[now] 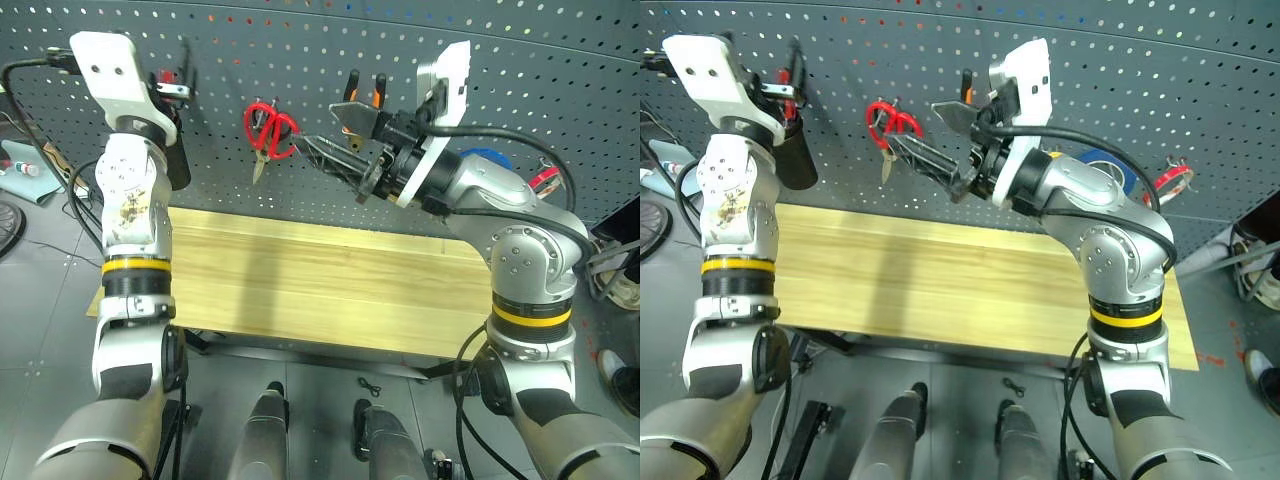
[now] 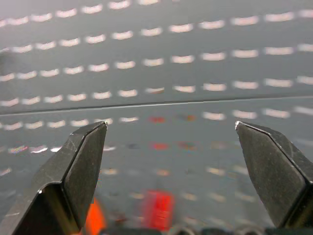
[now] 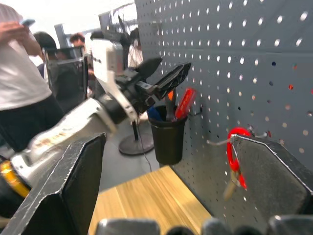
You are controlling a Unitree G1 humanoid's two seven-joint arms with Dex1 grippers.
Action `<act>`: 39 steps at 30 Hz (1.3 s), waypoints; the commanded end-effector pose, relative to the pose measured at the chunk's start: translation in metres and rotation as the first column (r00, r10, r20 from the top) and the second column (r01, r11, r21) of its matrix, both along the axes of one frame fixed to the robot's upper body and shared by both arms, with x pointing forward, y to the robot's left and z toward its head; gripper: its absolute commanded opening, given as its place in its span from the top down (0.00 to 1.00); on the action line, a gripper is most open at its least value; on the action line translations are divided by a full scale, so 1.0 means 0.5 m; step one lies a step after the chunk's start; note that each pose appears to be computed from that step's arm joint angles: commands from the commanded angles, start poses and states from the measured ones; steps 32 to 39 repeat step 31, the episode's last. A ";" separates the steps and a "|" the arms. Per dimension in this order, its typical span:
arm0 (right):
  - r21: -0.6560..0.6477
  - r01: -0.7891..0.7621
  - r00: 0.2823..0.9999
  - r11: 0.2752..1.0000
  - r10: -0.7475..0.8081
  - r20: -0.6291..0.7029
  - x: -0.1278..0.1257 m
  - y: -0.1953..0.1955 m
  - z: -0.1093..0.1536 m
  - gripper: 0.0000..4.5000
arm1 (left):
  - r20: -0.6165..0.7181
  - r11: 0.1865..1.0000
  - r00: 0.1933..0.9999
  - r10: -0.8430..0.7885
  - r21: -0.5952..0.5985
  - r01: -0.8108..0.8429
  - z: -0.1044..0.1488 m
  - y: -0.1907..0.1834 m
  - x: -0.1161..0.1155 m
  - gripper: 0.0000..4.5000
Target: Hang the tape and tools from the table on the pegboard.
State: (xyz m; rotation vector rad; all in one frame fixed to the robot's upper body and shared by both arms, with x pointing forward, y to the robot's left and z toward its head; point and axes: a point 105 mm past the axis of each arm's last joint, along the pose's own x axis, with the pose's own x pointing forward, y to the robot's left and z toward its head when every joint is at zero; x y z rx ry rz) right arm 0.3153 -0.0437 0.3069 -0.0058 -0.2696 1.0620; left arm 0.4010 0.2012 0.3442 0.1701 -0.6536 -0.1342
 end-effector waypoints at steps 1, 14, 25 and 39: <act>-0.077 0.009 1.000 0.997 -0.009 -0.004 -0.006 -0.028 -0.052 0.00 | -0.076 0.962 0.968 -0.240 0.117 0.248 -0.006 -0.076 -0.053 0.01; -0.315 0.508 0.819 0.802 -0.562 -0.111 0.039 -0.187 -0.317 0.00 | -0.786 0.814 0.506 -0.355 0.006 0.580 -0.436 -0.172 -0.169 0.01; -0.404 0.782 0.477 0.475 -0.873 -0.103 0.013 -0.354 -0.460 0.00 | -0.878 0.892 0.454 -0.152 0.076 0.445 -0.606 -0.091 -0.127 0.01; -0.402 0.802 0.430 0.443 -0.894 -0.128 0.014 -0.365 -0.483 0.00 | -0.882 0.897 0.452 -0.135 0.085 0.434 -0.632 -0.081 -0.114 0.01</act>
